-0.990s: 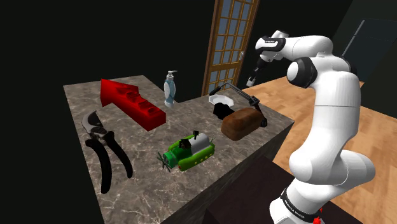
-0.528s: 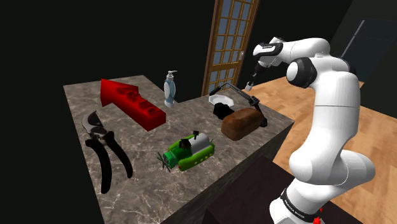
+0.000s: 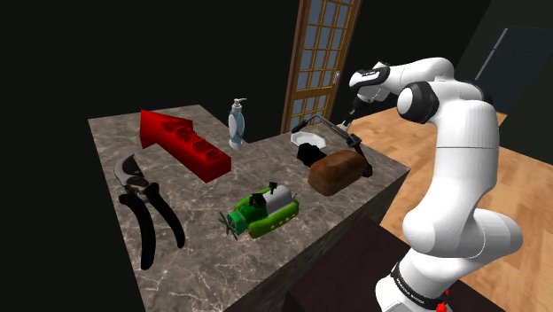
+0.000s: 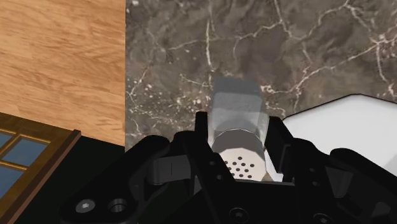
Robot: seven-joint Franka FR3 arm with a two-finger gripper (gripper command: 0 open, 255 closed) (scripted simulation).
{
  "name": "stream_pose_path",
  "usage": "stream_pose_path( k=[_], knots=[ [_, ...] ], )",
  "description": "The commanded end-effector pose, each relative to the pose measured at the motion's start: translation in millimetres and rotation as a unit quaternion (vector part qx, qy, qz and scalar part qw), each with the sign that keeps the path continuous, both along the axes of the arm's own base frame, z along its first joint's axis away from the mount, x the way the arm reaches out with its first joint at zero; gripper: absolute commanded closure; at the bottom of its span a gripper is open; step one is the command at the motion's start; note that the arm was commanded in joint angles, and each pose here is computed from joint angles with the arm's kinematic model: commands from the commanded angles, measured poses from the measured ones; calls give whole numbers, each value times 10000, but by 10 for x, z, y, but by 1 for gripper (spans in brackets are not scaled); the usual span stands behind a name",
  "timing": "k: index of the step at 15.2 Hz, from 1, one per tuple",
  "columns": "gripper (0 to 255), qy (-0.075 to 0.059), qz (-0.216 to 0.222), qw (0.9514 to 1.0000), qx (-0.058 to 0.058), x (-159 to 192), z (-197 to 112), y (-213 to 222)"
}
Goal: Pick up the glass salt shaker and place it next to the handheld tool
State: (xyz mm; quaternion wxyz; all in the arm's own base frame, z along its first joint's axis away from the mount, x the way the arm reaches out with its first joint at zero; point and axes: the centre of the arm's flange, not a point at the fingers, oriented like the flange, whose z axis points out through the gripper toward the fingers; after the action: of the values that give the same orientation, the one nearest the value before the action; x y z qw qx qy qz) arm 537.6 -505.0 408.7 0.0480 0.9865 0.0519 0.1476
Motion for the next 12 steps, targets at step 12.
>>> stream_pose_path(
  k=[12],
  knots=[
    [255, -1, -1, 10000, -2, -3, -590, 2]
  ],
)
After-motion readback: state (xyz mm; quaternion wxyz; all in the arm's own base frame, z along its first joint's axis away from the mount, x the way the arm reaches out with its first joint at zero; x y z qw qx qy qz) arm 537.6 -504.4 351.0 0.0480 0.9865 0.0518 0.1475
